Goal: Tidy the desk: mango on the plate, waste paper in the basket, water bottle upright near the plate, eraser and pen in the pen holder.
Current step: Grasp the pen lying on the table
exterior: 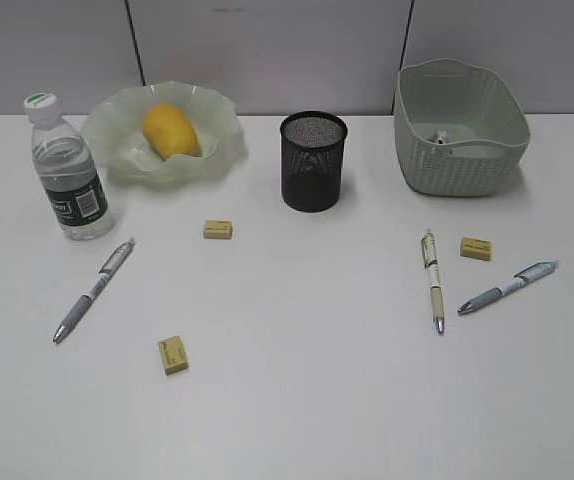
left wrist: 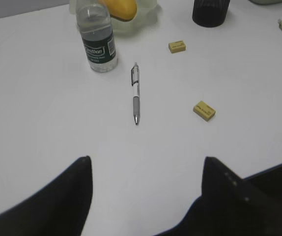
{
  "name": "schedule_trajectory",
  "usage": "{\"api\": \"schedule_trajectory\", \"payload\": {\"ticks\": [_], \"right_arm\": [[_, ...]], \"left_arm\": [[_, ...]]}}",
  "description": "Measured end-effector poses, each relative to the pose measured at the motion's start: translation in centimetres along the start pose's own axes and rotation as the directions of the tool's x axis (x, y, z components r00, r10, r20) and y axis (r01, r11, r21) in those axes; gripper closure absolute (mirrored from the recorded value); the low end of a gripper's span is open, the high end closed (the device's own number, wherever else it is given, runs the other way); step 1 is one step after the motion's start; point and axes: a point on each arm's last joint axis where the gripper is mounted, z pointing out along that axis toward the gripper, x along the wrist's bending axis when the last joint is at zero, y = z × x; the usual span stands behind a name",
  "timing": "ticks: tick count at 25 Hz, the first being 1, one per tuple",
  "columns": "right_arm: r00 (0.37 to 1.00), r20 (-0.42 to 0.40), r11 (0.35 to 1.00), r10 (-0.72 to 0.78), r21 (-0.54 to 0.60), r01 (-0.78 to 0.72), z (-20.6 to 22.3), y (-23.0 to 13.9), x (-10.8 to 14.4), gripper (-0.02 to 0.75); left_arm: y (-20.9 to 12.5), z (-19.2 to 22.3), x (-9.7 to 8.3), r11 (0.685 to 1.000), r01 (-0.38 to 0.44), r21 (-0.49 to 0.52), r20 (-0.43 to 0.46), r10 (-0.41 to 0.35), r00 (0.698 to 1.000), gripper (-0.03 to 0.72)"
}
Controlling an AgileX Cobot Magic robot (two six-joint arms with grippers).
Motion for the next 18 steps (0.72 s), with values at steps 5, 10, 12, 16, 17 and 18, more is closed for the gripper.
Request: {"api": "schedule_trajectory", "payload": {"ticks": [5,10,12,16,17,18], "right_arm": [[1.000,0.017,0.993,-0.013,0.113,0.011,1.8,2.3,0.6,0.229],[0.998,0.041,0.958,-0.040,0.287,0.026,5.7,4.7,1.4,0.229],[0.997,0.052,0.931,-0.050,0.363,0.028,7.5,5.4,1.7,0.229],[0.995,0.092,0.859,-0.038,0.512,-0.014,12.0,6.9,2.5,0.229],[0.994,0.106,0.846,-0.026,0.532,-0.035,12.9,7.2,2.6,0.229],[0.992,0.124,0.830,-0.010,0.554,-0.061,13.9,7.5,2.8,0.229]], "left_arm": [[-0.5,-0.8,-0.1,0.998,-0.003,-0.061,-0.002,0.003,1.000,0.165],[-0.5,-0.8,-0.1,0.998,-0.003,-0.063,-0.002,0.003,1.000,0.165],[-0.5,-0.8,-0.1,0.998,-0.003,-0.063,-0.002,0.003,1.000,0.165],[-0.5,-0.8,-0.1,0.998,-0.003,-0.063,-0.002,0.003,1.000,0.165],[-0.5,-0.8,-0.1,0.998,-0.003,-0.063,-0.002,0.003,1.000,0.165],[-0.5,-0.8,-0.1,0.998,-0.003,-0.063,-0.002,0.003,1.000,0.165]]}}
